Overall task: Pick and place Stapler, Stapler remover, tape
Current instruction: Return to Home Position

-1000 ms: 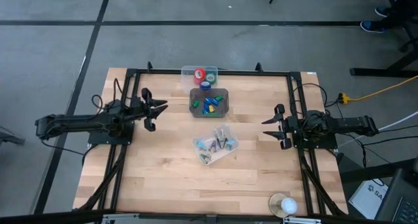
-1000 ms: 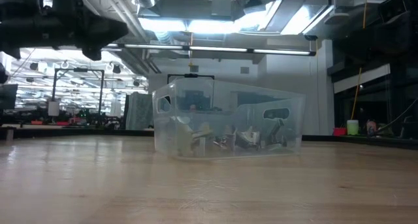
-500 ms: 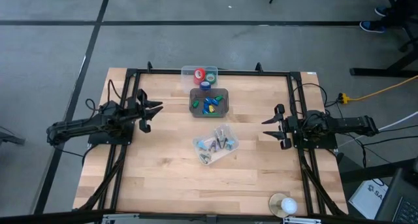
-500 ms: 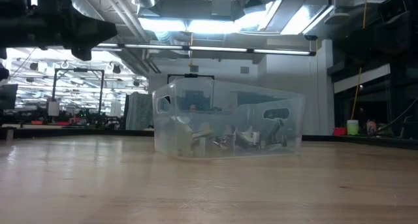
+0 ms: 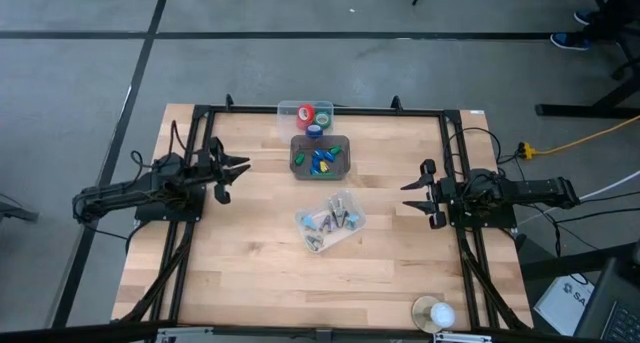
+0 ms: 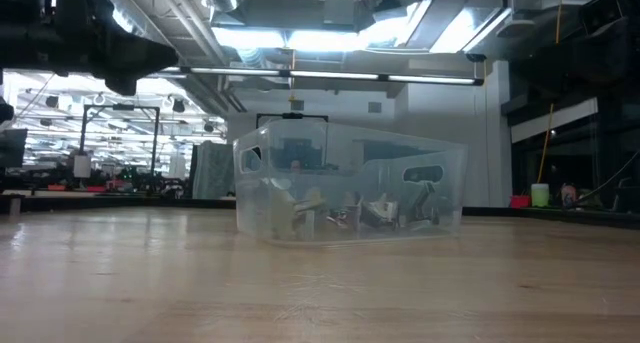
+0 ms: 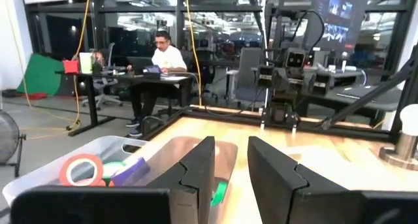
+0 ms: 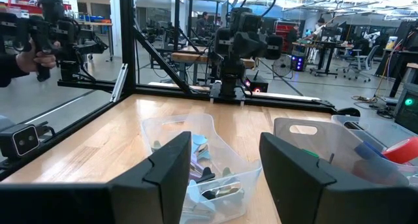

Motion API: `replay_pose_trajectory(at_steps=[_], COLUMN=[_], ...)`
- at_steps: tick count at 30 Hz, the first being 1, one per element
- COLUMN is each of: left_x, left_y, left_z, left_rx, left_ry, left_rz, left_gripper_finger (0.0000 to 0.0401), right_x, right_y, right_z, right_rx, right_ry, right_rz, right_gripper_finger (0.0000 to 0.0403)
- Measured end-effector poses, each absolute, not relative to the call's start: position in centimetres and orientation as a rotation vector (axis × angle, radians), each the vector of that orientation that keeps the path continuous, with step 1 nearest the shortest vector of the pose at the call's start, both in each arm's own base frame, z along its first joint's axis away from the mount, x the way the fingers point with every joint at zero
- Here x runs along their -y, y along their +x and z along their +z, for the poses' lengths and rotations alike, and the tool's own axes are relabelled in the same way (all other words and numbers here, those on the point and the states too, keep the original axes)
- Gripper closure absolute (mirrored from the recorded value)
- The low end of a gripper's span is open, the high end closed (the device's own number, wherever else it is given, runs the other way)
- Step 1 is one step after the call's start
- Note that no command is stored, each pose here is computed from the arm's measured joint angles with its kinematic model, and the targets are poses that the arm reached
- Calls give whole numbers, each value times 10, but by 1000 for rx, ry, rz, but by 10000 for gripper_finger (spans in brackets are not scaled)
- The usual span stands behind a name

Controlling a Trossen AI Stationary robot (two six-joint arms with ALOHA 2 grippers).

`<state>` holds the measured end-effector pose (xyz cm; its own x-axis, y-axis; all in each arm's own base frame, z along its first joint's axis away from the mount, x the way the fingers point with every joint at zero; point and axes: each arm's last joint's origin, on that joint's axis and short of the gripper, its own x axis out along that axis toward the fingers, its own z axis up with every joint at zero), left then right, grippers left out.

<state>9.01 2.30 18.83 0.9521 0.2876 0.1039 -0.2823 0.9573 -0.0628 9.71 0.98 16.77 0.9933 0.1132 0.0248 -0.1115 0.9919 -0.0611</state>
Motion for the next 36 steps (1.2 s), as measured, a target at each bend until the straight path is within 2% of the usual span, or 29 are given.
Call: replay_pose_trajectory(at_steps=[8,36], left_x=[-26,-26], left_y=[94,96], left_z=[169,167], left_rx=[47,9], left_ry=[-59,-38], left_rz=[352,361], left_gripper_finger=[313,313], right_x=[-10,-10], right_y=[97,97], right_z=[168,168], right_rx=[28,28], right_ry=[-60,-60], right_rz=[113,113], right_gripper_finger=[215,215])
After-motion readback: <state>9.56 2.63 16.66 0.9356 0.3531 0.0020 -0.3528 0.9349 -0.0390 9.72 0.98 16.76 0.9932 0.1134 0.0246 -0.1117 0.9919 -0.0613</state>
